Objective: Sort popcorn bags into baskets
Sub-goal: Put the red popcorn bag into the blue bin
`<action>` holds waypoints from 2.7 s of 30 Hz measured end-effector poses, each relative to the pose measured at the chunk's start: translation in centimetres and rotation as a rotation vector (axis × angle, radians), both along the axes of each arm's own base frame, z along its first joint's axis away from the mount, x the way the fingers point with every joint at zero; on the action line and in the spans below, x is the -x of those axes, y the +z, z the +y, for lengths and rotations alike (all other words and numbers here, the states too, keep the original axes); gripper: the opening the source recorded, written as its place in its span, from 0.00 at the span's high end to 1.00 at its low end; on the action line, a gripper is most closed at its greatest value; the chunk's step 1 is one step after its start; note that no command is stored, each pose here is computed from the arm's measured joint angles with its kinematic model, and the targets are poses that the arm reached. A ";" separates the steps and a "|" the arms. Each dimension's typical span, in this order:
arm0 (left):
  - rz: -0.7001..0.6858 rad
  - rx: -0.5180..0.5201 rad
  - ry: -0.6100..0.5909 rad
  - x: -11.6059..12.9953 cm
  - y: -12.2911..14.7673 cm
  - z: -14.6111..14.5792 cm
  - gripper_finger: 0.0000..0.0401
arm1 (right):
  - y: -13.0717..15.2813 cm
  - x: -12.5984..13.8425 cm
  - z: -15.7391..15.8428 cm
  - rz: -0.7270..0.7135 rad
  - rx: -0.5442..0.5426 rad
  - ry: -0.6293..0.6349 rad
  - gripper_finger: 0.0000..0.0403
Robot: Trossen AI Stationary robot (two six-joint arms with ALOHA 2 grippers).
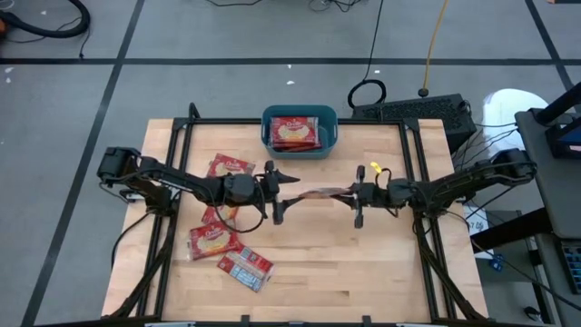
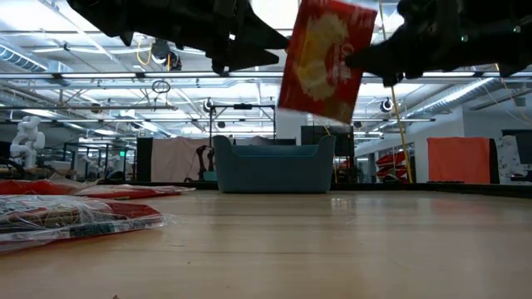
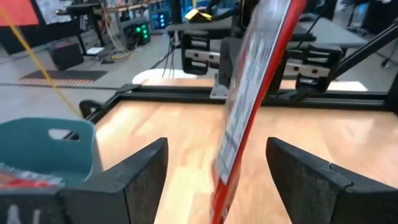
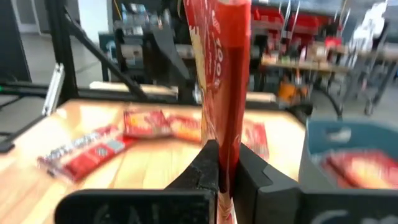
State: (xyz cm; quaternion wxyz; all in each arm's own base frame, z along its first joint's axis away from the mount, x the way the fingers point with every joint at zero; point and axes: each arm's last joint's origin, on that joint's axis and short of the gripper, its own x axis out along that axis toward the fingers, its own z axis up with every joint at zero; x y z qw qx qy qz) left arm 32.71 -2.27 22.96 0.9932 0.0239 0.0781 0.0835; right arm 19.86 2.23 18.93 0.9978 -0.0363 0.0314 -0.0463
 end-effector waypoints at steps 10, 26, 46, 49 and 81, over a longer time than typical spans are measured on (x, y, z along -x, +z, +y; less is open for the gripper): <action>-0.003 0.077 0.066 0.3 0.4 1.3 0.31 | -3.3 0.7 -0.7 0.325 -0.252 -0.078 0.97; 0.043 0.098 -0.076 -2.5 4.0 1.0 0.31 | 1.8 -2.2 -1.0 0.521 -0.276 0.013 0.97; 0.259 0.061 -0.045 -4.5 -1.4 1.7 0.57 | 2.0 -6.4 -2.8 0.659 -0.207 -0.056 0.97; 0.278 0.049 -0.041 -4.5 -1.7 1.9 0.75 | 1.9 -6.4 -3.0 0.660 -0.192 -0.078 0.97; 0.099 0.040 -0.138 -1.1 4.4 3.2 0.99 | -0.7 2.5 -2.1 0.304 -0.250 -0.067 0.58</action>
